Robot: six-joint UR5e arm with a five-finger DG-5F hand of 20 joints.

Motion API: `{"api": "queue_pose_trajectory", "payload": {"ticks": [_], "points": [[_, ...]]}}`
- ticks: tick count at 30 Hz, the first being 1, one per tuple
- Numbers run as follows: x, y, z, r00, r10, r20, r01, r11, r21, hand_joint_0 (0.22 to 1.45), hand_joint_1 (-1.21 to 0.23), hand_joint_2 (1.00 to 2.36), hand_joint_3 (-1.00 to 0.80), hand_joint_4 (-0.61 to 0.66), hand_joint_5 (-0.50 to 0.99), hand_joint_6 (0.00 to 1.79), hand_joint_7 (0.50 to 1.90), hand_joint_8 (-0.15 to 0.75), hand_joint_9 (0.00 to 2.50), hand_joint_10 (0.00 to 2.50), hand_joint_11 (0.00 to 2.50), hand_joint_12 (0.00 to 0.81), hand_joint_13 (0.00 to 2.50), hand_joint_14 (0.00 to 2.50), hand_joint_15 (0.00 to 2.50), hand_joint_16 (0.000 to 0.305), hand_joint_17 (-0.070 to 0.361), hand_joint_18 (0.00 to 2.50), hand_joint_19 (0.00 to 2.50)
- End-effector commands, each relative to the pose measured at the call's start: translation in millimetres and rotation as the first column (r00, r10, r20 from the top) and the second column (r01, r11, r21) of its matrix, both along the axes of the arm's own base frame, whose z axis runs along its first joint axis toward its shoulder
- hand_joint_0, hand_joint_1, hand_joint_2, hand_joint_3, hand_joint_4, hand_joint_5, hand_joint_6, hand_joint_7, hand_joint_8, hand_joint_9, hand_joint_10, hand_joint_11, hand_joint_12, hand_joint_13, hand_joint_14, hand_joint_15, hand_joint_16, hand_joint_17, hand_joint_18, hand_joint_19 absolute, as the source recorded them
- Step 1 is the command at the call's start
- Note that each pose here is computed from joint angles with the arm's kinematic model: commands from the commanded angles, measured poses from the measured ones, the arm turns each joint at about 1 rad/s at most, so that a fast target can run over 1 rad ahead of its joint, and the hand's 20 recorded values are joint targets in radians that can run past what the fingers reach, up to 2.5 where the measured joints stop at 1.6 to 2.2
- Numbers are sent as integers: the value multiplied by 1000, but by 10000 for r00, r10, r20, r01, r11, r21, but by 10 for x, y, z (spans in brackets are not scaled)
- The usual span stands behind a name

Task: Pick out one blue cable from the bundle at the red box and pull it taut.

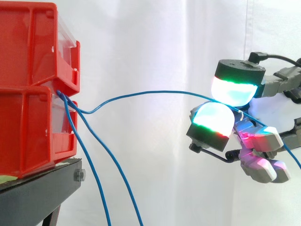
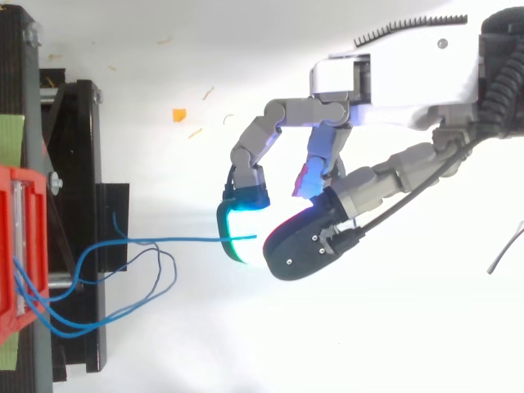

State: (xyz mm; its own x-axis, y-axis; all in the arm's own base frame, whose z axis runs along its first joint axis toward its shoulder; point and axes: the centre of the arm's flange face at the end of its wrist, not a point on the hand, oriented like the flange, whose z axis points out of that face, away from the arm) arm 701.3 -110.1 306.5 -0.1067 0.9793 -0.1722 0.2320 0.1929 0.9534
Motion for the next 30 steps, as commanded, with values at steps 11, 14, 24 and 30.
{"api": "queue_pose_trajectory", "payload": {"ticks": [11, 14, 24, 30], "points": [[12, 25, 2, 9999, -141, 11, 140, 9983, 559, 585, -683, 1018, -199, -35, -65, 921, 897, 244, 1298, 25, 655, 367, 1154, 25, 614, 63, 141, 1131, 767], [21, 34, 6, 9998, -178, 61, 173, 9973, 707, 589, -723, 1019, -166, -37, -62, 926, 897, 253, 1307, 25, 654, 368, 1177, 23, 612, 63, 142, 1171, 759], [42, 35, 2, 9995, -263, 185, 242, 9941, 1056, 605, -797, 1024, -132, -118, -64, 937, 892, 226, 1307, 25, 680, 345, 1186, 27, 651, 58, 130, 1157, 777], [60, 48, 12, 9992, -258, 313, 220, 9929, 1171, 605, -797, 1026, -111, -226, -62, 942, 878, 221, 1339, 24, 674, 340, 1208, 26, 656, 57, 129, 1173, 789]]}}
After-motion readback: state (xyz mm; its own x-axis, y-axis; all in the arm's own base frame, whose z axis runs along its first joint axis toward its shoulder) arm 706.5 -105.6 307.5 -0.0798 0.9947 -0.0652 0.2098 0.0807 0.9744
